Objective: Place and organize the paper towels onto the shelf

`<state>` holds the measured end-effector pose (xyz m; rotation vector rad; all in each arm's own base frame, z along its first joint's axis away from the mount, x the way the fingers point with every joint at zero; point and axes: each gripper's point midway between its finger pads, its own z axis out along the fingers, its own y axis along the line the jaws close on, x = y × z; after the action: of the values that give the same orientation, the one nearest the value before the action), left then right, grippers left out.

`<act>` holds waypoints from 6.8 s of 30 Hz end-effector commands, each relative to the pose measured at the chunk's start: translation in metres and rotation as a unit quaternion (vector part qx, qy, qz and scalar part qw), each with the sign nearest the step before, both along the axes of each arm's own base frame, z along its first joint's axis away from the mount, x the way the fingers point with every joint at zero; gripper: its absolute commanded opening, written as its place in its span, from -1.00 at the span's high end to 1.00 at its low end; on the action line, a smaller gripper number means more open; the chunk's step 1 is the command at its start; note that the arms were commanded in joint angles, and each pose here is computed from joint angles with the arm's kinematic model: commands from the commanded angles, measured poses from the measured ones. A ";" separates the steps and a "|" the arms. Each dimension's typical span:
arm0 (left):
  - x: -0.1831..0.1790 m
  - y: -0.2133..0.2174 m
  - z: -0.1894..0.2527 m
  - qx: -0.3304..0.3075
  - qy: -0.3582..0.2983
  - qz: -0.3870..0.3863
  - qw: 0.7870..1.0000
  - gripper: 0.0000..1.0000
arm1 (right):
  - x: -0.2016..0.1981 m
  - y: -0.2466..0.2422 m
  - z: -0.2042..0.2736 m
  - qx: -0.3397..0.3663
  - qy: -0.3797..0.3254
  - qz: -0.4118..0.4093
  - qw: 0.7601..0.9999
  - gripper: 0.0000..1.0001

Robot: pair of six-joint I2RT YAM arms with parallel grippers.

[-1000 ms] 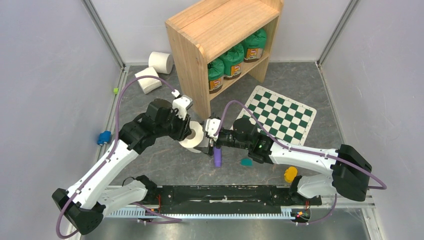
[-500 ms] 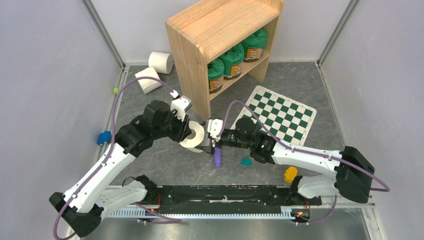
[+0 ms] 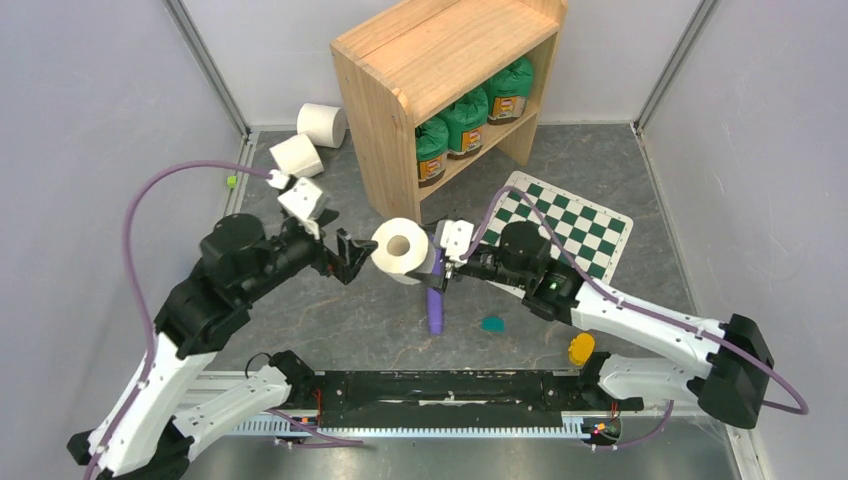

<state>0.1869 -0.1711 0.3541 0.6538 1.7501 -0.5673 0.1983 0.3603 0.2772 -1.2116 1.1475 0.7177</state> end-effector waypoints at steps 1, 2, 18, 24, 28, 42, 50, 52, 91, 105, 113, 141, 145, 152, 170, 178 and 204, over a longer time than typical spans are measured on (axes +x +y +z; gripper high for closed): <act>0.008 0.031 0.046 -0.034 -0.085 0.077 0.993 -0.99 | 0.011 -0.021 0.089 0.081 -0.063 -0.028 0.994 0.64; 0.010 0.038 0.049 -0.039 -0.094 0.097 0.990 -0.99 | 0.015 -0.028 0.096 0.086 -0.067 -0.038 0.993 0.66; 0.036 0.087 -0.035 -0.008 -0.083 0.259 0.962 -0.99 | 0.077 -0.125 0.236 0.156 -0.106 -0.229 0.955 0.85; 0.045 0.083 -0.073 0.010 -0.059 0.271 0.961 -0.99 | 0.116 -0.159 0.273 0.167 -0.119 -0.333 0.920 1.00; 0.049 0.081 -0.098 0.029 -0.042 0.275 0.960 -0.99 | 0.145 -0.173 0.294 0.169 -0.137 -0.367 0.904 1.00; 0.057 0.092 -0.144 0.112 -0.024 0.299 0.947 -0.99 | 0.265 -0.219 0.347 0.255 -0.157 -0.348 0.888 1.00; 0.062 0.092 -0.157 0.149 -0.012 0.300 0.942 -0.99 | 0.303 -0.211 0.336 0.283 -0.151 -0.317 0.892 0.97; 0.063 0.092 -0.159 0.154 -0.009 0.301 0.941 -0.99 | 0.314 -0.211 0.326 0.284 -0.146 -0.321 0.892 0.91; 0.061 0.089 -0.154 0.140 -0.009 0.294 0.945 -0.99 | 0.283 -0.248 0.316 0.278 -0.183 -0.392 0.858 -0.96; 0.061 0.089 -0.147 0.111 0.003 0.313 0.943 -0.99 | 0.192 -0.282 0.229 0.268 -0.125 -0.447 0.845 -0.96; 0.087 0.083 -0.143 0.074 0.056 0.356 0.930 -0.99 | 0.138 -0.290 0.133 0.228 -0.053 -0.461 0.856 -0.96; 0.316 0.250 -0.180 -0.315 0.169 0.399 0.844 -0.94 | 0.098 -0.274 0.033 0.167 0.002 -0.452 0.876 -0.96; 0.343 0.263 -0.195 -0.362 0.182 0.360 0.840 -0.89 | 0.101 -0.277 0.030 0.156 -0.001 -0.463 0.872 -0.96; 0.369 0.276 -0.210 -0.409 0.193 0.331 0.828 -0.83 | 0.111 -0.276 0.031 0.140 0.001 -0.468 0.873 -0.96; 0.392 0.286 -0.247 -0.441 0.225 0.333 0.802 -0.76 | 0.112 -0.285 0.037 0.130 -0.007 -0.488 0.863 -0.96; 0.395 0.280 -0.244 -0.462 0.226 0.309 0.800 -0.56 | 0.114 -0.284 0.034 0.129 0.000 -0.488 0.863 -0.96; 0.292 0.245 -0.185 -0.323 0.228 0.343 0.852 0.60 | 0.107 -0.244 0.025 0.128 0.035 -0.393 0.910 -0.96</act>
<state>0.5030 0.0761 0.1351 -0.7613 1.8598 -0.9326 0.3107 0.0985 0.2757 -0.3782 1.4845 0.1813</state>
